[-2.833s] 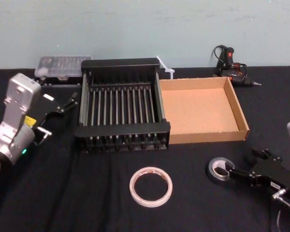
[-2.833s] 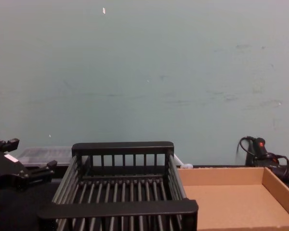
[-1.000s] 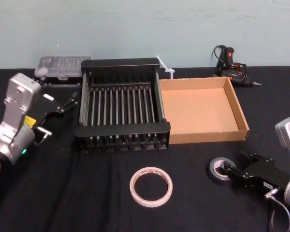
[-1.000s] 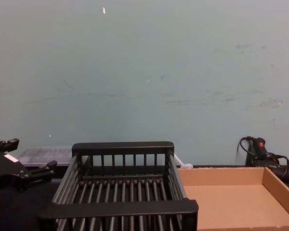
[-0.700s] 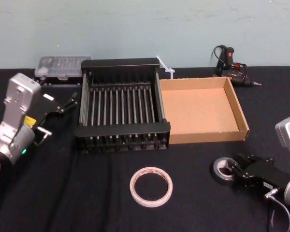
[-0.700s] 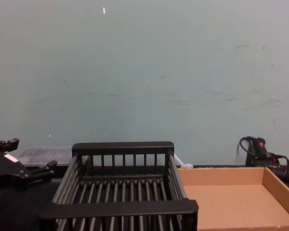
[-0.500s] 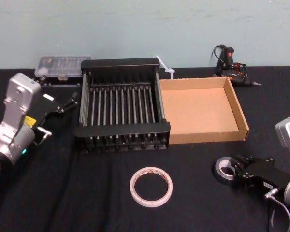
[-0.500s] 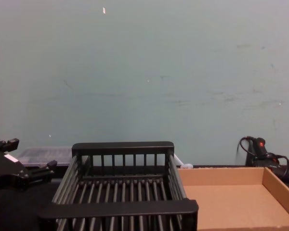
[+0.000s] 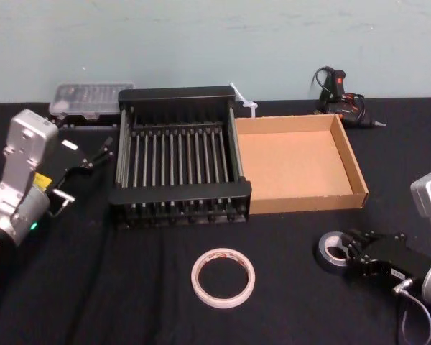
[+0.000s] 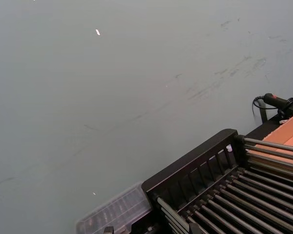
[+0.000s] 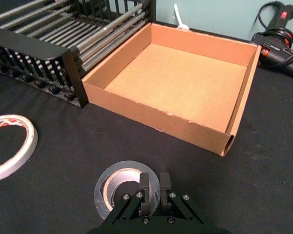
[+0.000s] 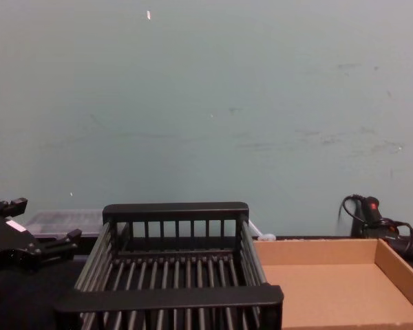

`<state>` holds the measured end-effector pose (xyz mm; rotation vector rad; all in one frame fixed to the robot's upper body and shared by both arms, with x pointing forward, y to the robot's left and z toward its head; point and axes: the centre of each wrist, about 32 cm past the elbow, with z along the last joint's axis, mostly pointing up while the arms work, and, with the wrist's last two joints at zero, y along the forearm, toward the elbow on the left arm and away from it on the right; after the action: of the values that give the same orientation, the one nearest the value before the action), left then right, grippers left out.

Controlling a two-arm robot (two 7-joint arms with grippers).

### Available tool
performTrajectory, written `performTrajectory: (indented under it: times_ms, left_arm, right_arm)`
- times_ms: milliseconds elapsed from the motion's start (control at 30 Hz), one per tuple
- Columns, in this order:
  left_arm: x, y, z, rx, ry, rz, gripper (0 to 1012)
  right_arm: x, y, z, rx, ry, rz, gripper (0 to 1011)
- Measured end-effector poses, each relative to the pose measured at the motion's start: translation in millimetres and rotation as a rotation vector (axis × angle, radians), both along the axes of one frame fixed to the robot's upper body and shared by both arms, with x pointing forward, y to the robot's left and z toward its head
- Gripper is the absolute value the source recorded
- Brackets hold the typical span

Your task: Pick up the white tape and place it into the black box , Pick up the silver tape and place it into the brown box.

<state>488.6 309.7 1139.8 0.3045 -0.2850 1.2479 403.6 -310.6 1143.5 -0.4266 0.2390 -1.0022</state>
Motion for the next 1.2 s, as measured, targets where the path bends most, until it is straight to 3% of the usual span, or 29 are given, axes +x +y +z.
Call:
performTrajectory:
  times_ms: [300, 633, 900, 1200]
  left_arm:
    - [0.0, 0.0, 0.0, 0.0, 0.0, 0.0, 1001]
    - [0.0, 0.0, 0.0, 0.0, 0.0, 0.0, 1001]
    - [0.0, 0.0, 0.0, 0.0, 0.0, 0.0, 1001]
    - [0.0, 0.0, 0.0, 0.0, 0.0, 0.0, 1001]
  right_arm:
    - [-2.5, -5.1, 4.5, 0.045, -0.056, 0.032, 134]
    - [-3.2, -10.2, 23.6, 0.095, -0.168, 0.042, 133]
    - [12.8, -10.8, 34.9, 0.108, -0.216, 0.009, 134]
    - [26.7, -5.7, 37.3, 0.113, -0.234, -0.008, 134]
